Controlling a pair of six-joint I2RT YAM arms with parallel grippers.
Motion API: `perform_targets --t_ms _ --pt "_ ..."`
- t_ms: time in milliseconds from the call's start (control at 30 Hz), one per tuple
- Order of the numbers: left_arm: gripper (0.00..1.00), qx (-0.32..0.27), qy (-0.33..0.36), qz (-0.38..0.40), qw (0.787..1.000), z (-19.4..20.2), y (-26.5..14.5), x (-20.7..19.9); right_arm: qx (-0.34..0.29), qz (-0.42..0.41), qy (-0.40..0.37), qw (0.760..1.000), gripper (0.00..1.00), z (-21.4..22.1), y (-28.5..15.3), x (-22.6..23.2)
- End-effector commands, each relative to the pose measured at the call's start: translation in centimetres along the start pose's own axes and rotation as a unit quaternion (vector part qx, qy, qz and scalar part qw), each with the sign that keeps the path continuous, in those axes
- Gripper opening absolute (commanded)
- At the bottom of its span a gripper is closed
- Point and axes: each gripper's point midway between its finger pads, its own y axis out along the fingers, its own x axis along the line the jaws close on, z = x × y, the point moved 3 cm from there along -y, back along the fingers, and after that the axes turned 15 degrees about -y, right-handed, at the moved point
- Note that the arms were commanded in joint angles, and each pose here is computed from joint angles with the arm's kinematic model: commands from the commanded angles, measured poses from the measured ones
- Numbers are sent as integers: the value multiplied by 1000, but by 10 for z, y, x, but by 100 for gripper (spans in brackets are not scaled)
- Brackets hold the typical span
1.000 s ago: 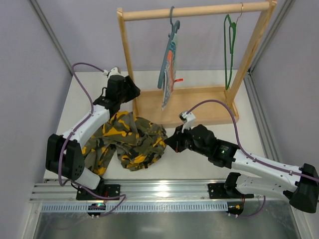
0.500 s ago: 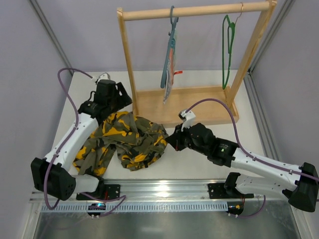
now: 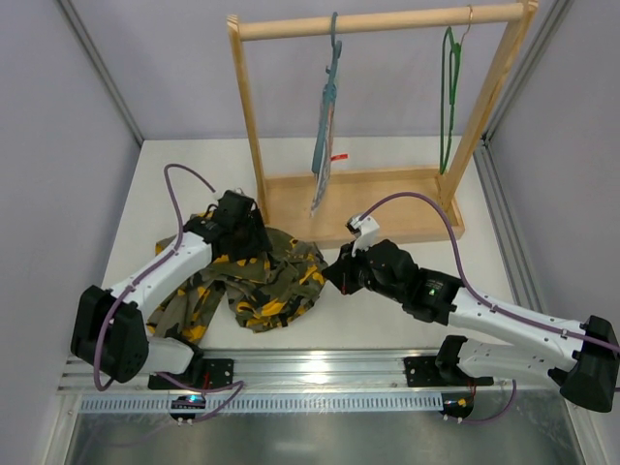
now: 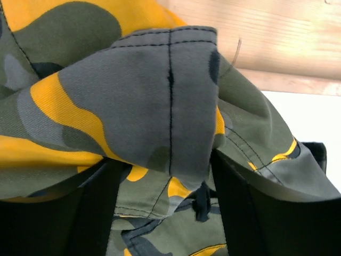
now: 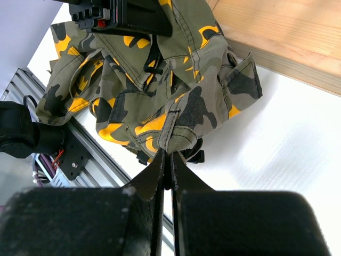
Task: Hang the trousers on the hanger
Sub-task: Fold the trousers
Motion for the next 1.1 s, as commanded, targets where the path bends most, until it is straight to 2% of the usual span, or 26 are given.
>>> perform_targets --t_ms 0,67,100,200,300,367,500,600,633,700,933,1000,1033,1067 --pt "63 -28 -5 -15 999 -13 -4 -2 -34 -13 -7 999 4 -27 -4 8" --pt "56 -43 -3 -21 999 -19 -6 -2 -36 -14 -10 999 4 -29 -4 9" --pt "42 -46 0 -26 999 -20 -8 0 -36 -16 -10 999 4 -30 -4 10" --pt "18 -66 0 -30 997 -29 -18 -2 -41 -15 -10 999 4 -35 -6 10" --pt "9 -81 6 -30 996 -39 -37 -7 -47 -11 -13 999 4 -45 -12 10" --pt "6 -90 10 -29 995 -43 -52 -8 -60 -1 -16 998 4 -60 -19 9" --pt "6 -113 11 -11 993 -54 -81 -15 -66 15 -28 997 4 -77 -33 6" --pt "8 -110 11 23 994 -54 -96 -25 -74 33 -27 996 4 -85 -44 1" --pt "4 -92 16 61 994 -48 -102 -34 -73 42 -24 996 4 -85 -49 -2" --pt "0 -72 15 86 994 -42 -106 -41 -68 53 -21 996 4 -82 -52 -6" --pt "0 26 33 216 975 -13 -137 -75 -98 93 9 991 4 -92 -110 -24" --pt "11 59 39 234 970 -3 -135 -78 -93 116 15 989 4 -86 -121 -33" --pt "19 68 41 240 968 0 -131 -80 -94 121 18 988 4 -82 -126 -36" --pt "37 88 42 239 966 5 -124 -80 -90 128 21 987 4 -78 -127 -39"
